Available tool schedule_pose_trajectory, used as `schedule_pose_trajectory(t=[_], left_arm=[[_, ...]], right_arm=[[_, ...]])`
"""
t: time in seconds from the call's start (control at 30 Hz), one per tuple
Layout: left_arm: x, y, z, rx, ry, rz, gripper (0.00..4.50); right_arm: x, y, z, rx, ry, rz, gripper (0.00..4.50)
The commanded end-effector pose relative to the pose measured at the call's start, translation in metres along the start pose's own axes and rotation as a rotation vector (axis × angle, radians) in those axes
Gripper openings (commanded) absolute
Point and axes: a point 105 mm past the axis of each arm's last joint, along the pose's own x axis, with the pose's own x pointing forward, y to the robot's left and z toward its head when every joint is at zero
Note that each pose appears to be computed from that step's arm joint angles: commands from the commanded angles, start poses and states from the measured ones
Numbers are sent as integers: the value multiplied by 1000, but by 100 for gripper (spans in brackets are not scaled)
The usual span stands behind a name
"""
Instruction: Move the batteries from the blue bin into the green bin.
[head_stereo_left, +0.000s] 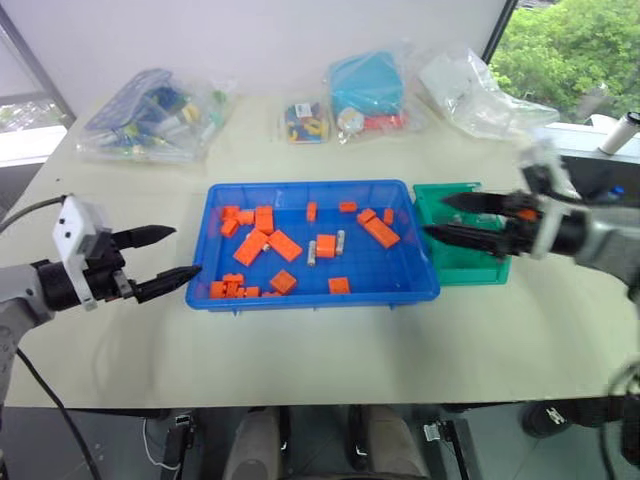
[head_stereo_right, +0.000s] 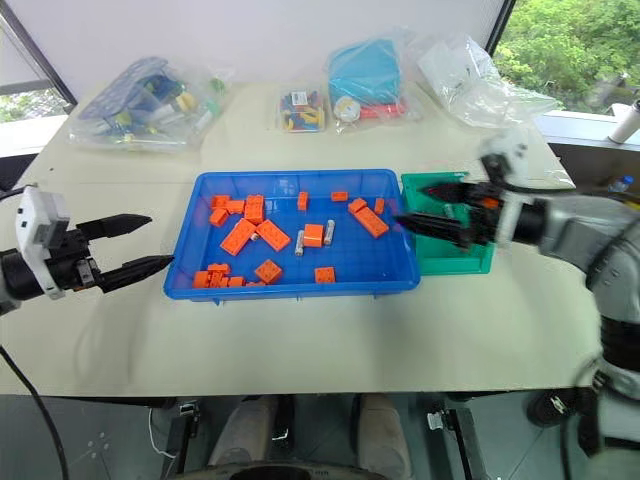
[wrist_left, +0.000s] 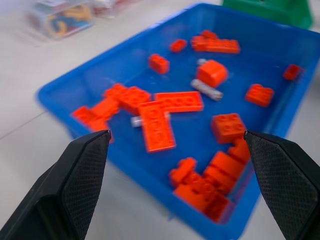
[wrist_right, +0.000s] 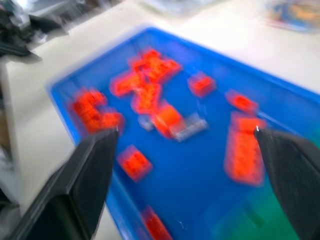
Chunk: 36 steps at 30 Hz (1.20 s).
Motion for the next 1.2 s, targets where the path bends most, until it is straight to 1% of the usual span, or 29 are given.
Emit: schedule_pose_trajectory(t=[0.03,0.1,0.17,0.23,0.33,0.5,0.7,1.0,1.2], left_arm=[[2,-6,9,53,-3,-32,450],[4,-4,8,56,-2,-25,450],[5,-2,7,57,1,-14,450],[3,0,5,54,4,2,450],[-1,3,6,58,7,22,450],[-3,3,10,72,-2,49,450],[-4,3,13,80,-8,70,450],[-6,5,21,95,-16,93,450],[-6,6,21,95,-21,108,450]], right_arm=[[49,9,3,154,54,15,446],[79,20,-4,224,97,49,446],[109,34,-21,273,173,74,446],[128,43,-34,273,222,75,446],[147,55,-53,340,291,102,446],[171,56,-68,465,339,73,446],[195,48,-73,607,354,12,446],[217,50,-87,703,380,-37,446],[223,53,-91,682,390,-32,446]])
